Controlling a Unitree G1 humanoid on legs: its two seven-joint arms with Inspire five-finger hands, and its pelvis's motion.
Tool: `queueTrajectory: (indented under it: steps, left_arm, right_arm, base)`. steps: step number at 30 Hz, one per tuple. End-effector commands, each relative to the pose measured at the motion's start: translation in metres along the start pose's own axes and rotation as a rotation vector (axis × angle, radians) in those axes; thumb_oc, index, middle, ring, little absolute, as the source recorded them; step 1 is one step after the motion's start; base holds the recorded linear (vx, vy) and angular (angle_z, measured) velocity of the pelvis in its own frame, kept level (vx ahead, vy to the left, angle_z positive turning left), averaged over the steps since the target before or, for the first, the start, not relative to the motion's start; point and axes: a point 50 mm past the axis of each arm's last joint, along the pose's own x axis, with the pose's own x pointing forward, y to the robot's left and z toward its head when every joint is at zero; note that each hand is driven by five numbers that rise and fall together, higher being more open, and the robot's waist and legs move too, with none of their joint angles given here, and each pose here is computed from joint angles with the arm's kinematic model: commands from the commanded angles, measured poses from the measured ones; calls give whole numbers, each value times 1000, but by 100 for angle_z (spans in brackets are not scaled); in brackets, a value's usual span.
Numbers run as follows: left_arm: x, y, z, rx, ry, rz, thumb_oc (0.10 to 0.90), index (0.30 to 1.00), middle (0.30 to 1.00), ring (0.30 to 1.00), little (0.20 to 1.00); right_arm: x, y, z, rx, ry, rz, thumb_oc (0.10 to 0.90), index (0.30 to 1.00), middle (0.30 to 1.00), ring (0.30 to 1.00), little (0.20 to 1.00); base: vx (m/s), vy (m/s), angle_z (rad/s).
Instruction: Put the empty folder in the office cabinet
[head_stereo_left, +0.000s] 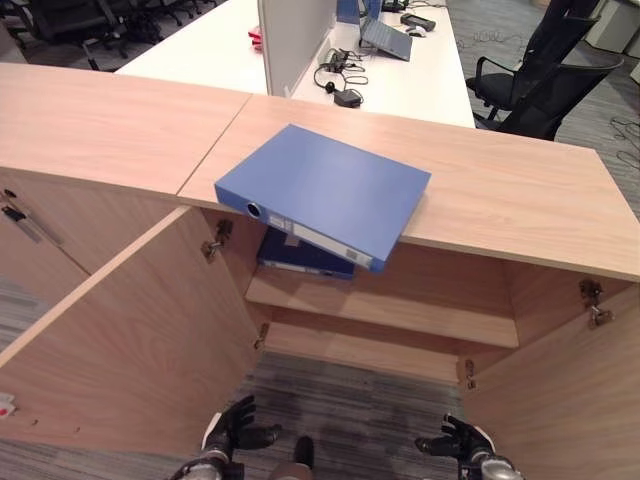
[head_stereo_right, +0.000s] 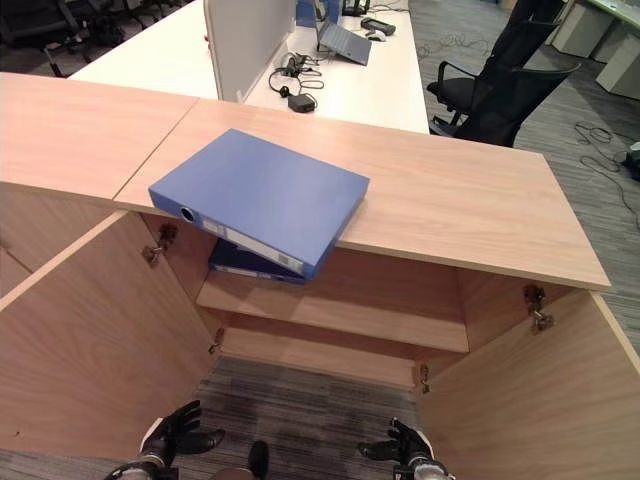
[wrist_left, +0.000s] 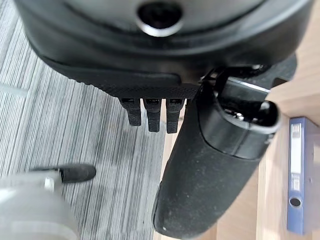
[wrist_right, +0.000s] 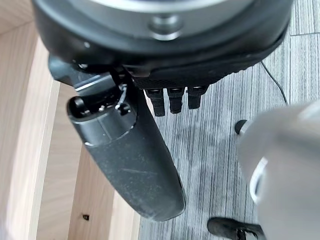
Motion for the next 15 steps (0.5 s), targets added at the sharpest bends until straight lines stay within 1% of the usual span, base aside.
queueTrajectory:
  steps: [1,6,15]
  left_arm:
    - [7,3,35,6,-146,-3,800,900,900,900,900]
    - [7,-3,31,-31,-136,-6,800,900,900,900,900]
    - [8,-12,33,-23,-142,-30,800,900,900,900,900]
  right_arm:
    - [1,-18,34,1,-141,-53,800,900,900,900,900]
    - [-1,-18,23,-15,-115,-47,800,900,900,900,900]
    - [-3,-26,19,-29,-101,-67,800,900,900,900,900]
  base:
    - [66,-70,11]
    - [139,-101,21]
    - [85,-99,8]
